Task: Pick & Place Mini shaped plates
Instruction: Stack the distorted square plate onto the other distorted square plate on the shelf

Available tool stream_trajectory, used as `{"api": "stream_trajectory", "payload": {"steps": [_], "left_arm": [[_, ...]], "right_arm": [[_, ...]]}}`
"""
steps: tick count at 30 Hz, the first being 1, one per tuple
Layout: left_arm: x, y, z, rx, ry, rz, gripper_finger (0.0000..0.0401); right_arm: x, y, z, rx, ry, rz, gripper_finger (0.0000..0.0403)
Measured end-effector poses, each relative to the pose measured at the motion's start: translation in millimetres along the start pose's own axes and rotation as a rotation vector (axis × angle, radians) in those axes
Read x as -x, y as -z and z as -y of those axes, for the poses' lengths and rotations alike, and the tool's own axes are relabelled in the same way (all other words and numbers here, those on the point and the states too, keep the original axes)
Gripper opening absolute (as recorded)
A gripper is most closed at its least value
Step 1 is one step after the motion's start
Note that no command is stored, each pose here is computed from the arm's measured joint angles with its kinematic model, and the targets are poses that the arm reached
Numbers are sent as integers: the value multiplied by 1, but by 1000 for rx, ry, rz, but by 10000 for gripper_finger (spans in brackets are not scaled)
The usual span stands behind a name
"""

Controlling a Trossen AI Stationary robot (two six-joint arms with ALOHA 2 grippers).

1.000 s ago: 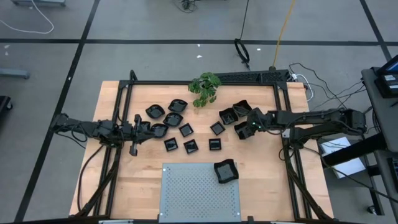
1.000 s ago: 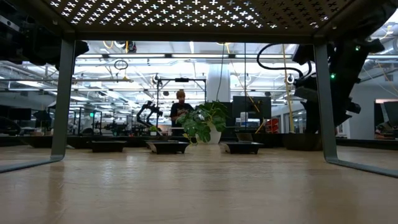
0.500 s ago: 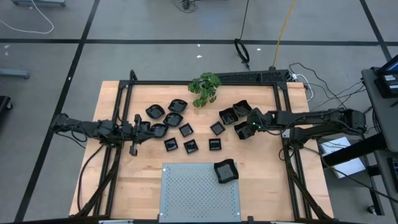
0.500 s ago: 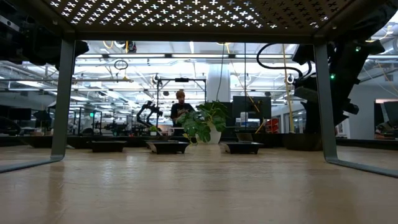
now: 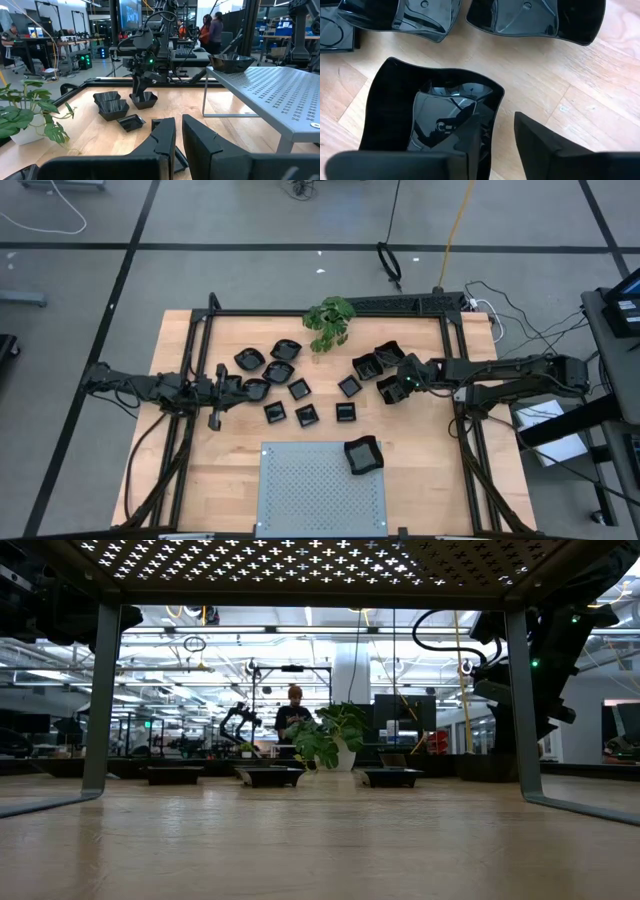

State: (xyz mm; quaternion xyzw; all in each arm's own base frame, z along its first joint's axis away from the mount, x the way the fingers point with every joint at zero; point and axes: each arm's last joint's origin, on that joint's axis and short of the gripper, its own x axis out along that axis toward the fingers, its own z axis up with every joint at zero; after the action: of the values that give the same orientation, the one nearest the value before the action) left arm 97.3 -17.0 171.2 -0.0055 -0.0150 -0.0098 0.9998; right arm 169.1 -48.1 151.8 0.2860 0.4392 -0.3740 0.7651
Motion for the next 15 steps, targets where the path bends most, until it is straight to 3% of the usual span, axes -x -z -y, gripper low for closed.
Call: {"api": "stream_trajectory", "payload": {"steps": [15], "left_arm": [[0,0,0,0,0,0,35]], "right_arm": [[0,-3,-3,-11,-31,33,86]]}}
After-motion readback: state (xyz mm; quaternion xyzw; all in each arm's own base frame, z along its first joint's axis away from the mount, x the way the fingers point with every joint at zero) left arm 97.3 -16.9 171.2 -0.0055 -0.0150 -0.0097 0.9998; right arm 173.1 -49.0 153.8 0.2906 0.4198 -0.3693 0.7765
